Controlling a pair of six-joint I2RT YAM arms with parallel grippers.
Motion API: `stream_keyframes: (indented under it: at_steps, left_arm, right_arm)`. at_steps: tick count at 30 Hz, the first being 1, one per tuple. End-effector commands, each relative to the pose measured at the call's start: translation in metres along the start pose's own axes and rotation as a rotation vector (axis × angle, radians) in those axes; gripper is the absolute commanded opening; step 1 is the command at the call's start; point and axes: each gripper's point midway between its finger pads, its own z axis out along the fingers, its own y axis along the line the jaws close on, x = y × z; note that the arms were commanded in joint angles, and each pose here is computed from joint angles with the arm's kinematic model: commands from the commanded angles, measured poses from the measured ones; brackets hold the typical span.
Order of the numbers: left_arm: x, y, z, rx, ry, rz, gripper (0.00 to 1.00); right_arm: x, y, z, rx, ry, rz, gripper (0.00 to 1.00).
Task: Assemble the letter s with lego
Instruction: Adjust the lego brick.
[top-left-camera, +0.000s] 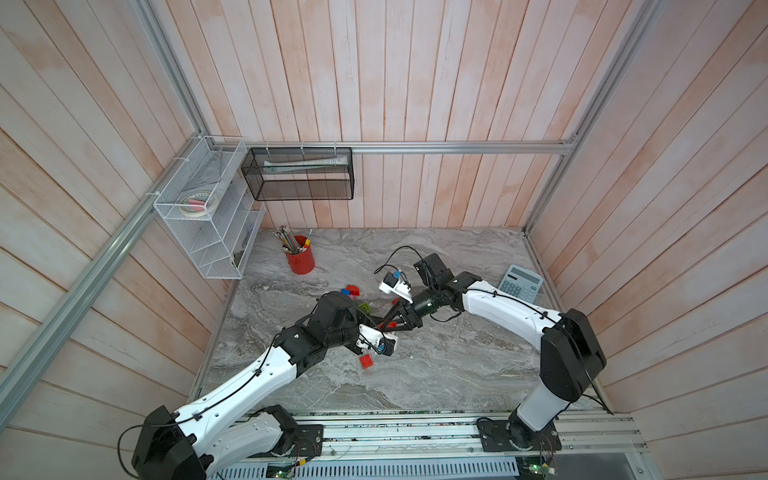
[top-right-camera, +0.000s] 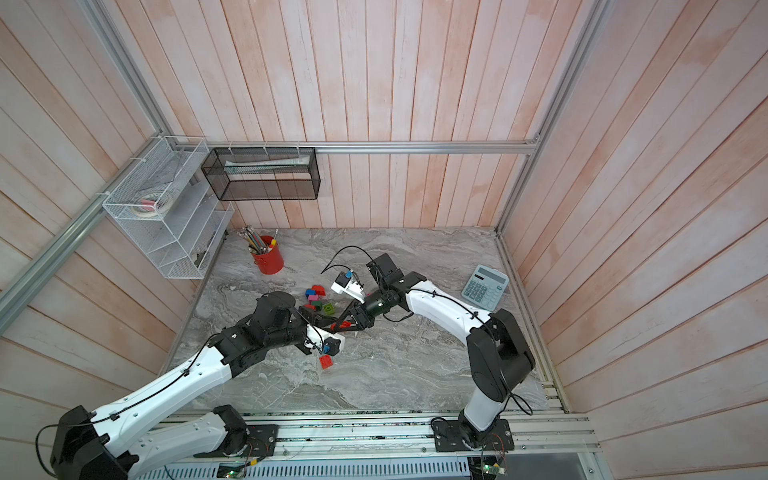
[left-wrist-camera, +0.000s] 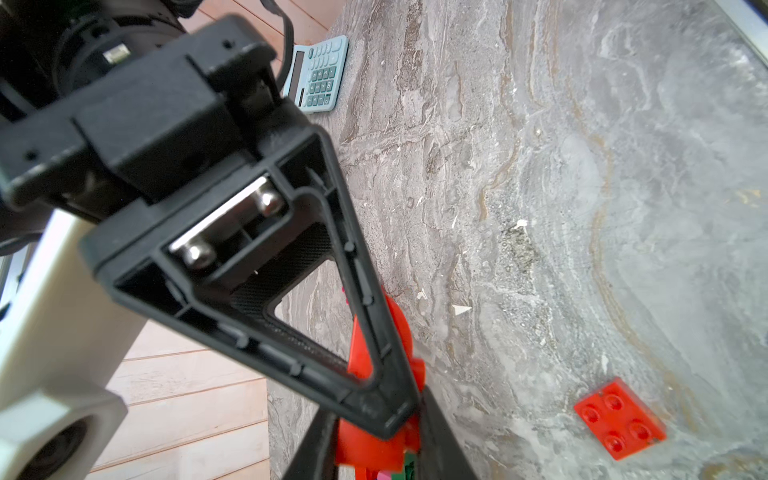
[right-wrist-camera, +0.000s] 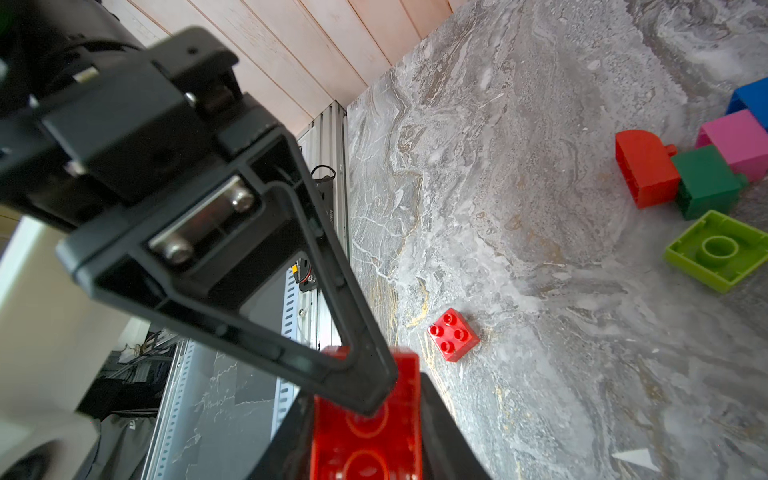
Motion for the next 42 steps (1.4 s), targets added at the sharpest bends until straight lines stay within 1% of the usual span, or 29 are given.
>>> stream_keyframes:
  at_steps: [1, 5, 7, 8, 12, 16, 19, 23, 26, 28, 30, 31, 33, 35, 37, 42]
  left_arm:
    - [0.0, 0.01, -0.003, -0.004, 0.019, -0.038, 0.23]
    - [-0.003, 0.008, -0.005, 0.026, 0.011, -0.085, 0.16]
    - [-0.003, 0.004, -0.004, 0.05, 0.014, -0.113, 0.14]
    - [-0.003, 0.003, -0.004, 0.056, 0.013, -0.127, 0.13]
    - [-0.004, -0.006, -0.005, 0.086, 0.007, -0.209, 0.13]
    - [-0.005, -0.024, -0.003, 0.154, -0.003, -0.348, 0.13]
    - [-0.011, -0.027, -0.002, 0.186, -0.025, -0.525, 0.14]
    - [-0.022, -0.043, 0.003, 0.3, -0.074, -0.771, 0.15]
    - [-0.02, -0.054, 0.012, 0.365, -0.058, -0.944, 0.16]
    - [-0.02, -0.055, 0.014, 0.407, -0.065, -1.059, 0.18]
    - [-0.023, -0.055, 0.015, 0.459, -0.095, -1.137, 0.18]
    - [-0.024, -0.055, 0.014, 0.476, -0.106, -1.157, 0.18]
    - [-0.022, -0.054, 0.013, 0.492, -0.114, -1.196, 0.19]
    - [-0.018, -0.049, 0.011, 0.507, -0.136, -1.255, 0.2]
    - [-0.015, -0.044, 0.009, 0.52, -0.155, -1.299, 0.2]
    - [-0.016, -0.036, 0.008, 0.568, -0.175, -1.347, 0.2]
  right_arm:
    - [-0.001, 0.006, 0.002, -0.04, 0.002, -0.017, 0.32]
    - [0.0, 0.007, 0.002, -0.042, 0.0, -0.022, 0.39]
    - [-0.001, 0.008, 0.001, -0.041, -0.005, -0.026, 0.41]
    - [-0.001, 0.008, 0.0, -0.038, -0.01, -0.027, 0.42]
    - [-0.007, 0.006, -0.011, -0.004, -0.054, -0.037, 0.56]
    - [-0.017, 0.006, -0.032, 0.049, -0.131, -0.059, 0.65]
    - [-0.014, -0.001, -0.044, 0.124, -0.16, -0.067, 0.67]
    - [-0.003, -0.016, -0.056, 0.236, -0.181, -0.066, 0.67]
    - [0.004, -0.019, -0.064, 0.317, -0.224, -0.101, 0.67]
    - [0.011, -0.019, -0.068, 0.36, -0.258, -0.13, 0.66]
    - [0.016, -0.016, -0.074, 0.402, -0.303, -0.185, 0.66]
    - [0.018, -0.014, -0.076, 0.424, -0.319, -0.219, 0.66]
    - [0.021, -0.009, -0.082, 0.474, -0.355, -0.3, 0.66]
    - [0.023, -0.004, -0.085, 0.528, -0.365, -0.391, 0.66]
    - [0.028, 0.001, -0.082, 0.58, -0.353, -0.496, 0.66]
    - [0.037, 0.007, -0.065, 0.725, -0.251, -0.793, 0.66]
